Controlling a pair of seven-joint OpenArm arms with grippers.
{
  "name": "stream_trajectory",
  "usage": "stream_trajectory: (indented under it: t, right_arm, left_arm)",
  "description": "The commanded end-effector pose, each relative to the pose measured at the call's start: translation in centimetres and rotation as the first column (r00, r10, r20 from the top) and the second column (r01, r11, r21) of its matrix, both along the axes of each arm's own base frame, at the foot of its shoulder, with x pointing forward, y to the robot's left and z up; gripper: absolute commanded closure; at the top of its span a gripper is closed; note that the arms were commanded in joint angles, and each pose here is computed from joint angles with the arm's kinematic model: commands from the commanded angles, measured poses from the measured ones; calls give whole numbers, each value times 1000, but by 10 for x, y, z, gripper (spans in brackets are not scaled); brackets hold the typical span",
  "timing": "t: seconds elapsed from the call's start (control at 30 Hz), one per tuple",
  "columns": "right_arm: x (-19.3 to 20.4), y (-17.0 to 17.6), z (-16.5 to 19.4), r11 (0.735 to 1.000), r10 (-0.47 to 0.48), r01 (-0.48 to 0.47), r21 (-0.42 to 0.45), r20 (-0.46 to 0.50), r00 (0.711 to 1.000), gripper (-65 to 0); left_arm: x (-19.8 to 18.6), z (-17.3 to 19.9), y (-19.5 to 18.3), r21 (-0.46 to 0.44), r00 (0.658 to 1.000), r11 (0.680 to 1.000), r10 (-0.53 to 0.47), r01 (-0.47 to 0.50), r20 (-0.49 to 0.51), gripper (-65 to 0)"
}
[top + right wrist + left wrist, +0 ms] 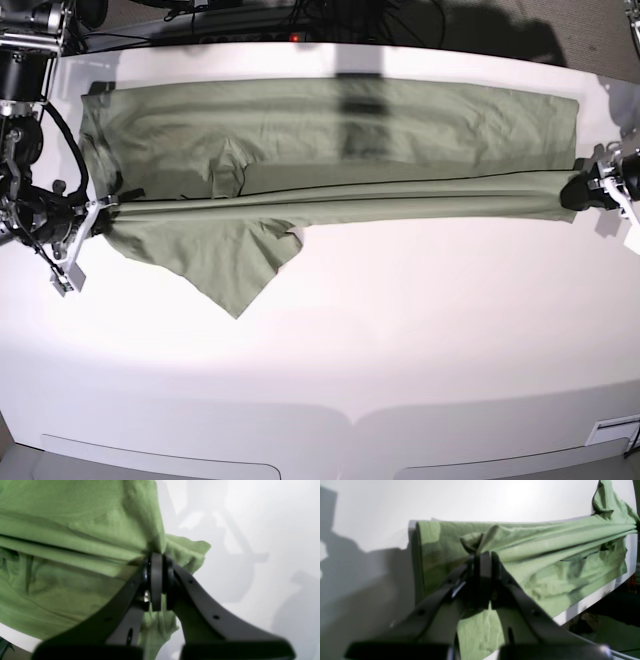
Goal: Fold the T-shirt properly
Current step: 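Lift the hem and pull both grippers toward the collar, then release the hem and raise both grippers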
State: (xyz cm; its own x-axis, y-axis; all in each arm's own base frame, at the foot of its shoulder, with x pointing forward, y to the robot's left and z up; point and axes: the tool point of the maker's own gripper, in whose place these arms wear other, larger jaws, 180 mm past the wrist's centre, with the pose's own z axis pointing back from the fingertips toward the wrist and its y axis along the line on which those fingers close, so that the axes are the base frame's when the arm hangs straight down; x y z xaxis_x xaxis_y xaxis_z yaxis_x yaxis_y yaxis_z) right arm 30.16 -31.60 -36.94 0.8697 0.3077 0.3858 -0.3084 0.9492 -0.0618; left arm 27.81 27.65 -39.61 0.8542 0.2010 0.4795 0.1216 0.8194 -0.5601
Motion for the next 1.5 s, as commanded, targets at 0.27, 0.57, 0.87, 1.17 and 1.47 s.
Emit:
stream_trajectory:
  t: [0.27, 0.57, 0.87, 1.17, 1.47]
  right_arm:
    - [3, -17, 15, 998, -22, 22, -57, 1, 1000, -392]
    - [3, -18, 15, 998, -23, 23, -60, 1, 1000, -392]
    - [17, -18, 28, 998, -22, 25, -57, 43, 999, -392]
    - [78, 32, 91, 976, 1, -71, 208, 317, 948, -392]
    - [84, 94, 63, 918, -12, -110, 382, 303, 953, -392]
  left_arm:
    - [1, 1, 23, 134, 1000, 991, -21, 23, -15, 0]
    - [-2, -3, 27, 164, 999, 986, -26, 31, -33, -213]
    - [-13, -18, 47, 302, 993, 951, -40, 71, -108, -222]
    - [3, -6, 38, 237, 1000, 971, -15, 18, -17, -222]
    - [21, 14, 28, 159, 995, 987, 12, -27, 95, -222]
